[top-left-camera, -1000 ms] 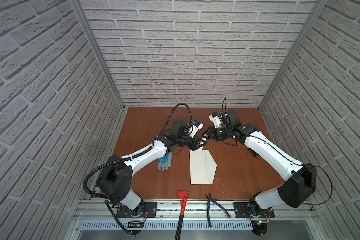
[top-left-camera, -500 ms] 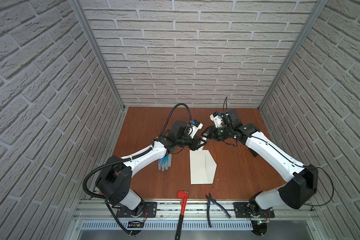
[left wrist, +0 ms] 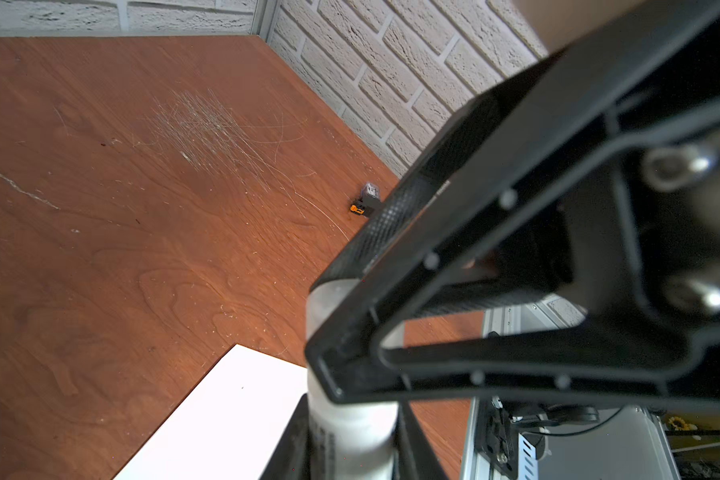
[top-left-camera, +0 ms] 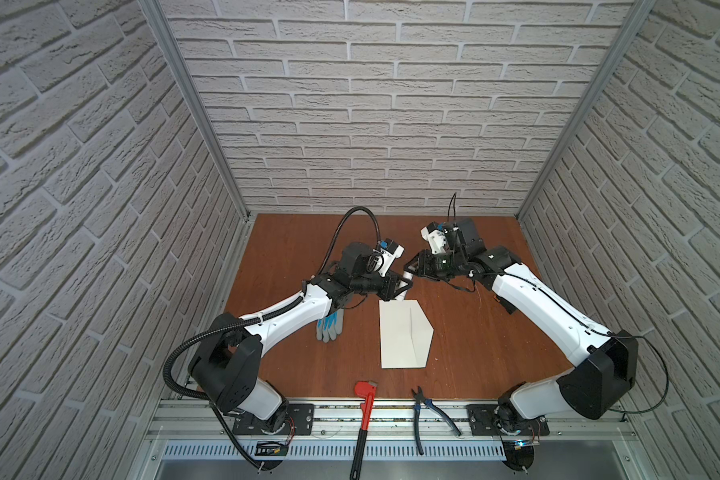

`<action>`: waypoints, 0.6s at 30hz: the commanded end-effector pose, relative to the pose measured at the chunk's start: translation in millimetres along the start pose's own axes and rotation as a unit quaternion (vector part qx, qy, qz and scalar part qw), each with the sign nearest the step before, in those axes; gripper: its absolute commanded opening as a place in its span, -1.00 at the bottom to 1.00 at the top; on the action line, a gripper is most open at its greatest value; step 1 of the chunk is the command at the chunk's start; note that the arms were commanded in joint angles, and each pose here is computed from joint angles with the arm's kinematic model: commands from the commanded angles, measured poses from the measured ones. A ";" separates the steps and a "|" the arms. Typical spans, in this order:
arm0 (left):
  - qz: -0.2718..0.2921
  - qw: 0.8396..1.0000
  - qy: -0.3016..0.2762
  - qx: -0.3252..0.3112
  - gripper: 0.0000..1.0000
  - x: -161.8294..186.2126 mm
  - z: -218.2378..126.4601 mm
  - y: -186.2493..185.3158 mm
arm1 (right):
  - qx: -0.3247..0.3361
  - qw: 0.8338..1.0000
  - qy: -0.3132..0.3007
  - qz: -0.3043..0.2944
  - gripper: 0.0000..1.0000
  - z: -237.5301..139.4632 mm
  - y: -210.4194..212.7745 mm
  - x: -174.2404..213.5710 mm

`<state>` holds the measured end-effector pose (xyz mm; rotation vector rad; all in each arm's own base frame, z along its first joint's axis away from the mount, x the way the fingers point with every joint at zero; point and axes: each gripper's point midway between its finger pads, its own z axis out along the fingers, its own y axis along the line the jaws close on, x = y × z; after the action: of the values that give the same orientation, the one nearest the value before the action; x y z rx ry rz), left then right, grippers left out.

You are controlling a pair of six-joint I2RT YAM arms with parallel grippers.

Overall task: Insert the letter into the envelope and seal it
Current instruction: 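Grasp the glue stick cap with the right gripper above the left gripper, then pull the cap off the glue stick with the right gripper, moving away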

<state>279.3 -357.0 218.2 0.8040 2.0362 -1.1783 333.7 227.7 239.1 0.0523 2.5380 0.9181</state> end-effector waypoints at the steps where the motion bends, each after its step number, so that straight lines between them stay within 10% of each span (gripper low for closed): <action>1: 0.019 0.999 -0.025 0.012 -1.00 -12.1 -4.7 -10.0 | -0.032 0.999 -0.035 -0.017 -0.54 -17.2 22.8 -14.4; 18: 0.033 0.999 0.039 -0.018 -1.00 25.6 5.8 0.4 | -0.003 0.996 -0.063 -0.059 -0.89 -36.2 30.3 -38.4</action>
<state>275.5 -363.1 221.9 0.8679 1.9766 -1.1364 333.4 217.9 252.8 0.0167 2.5557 0.8207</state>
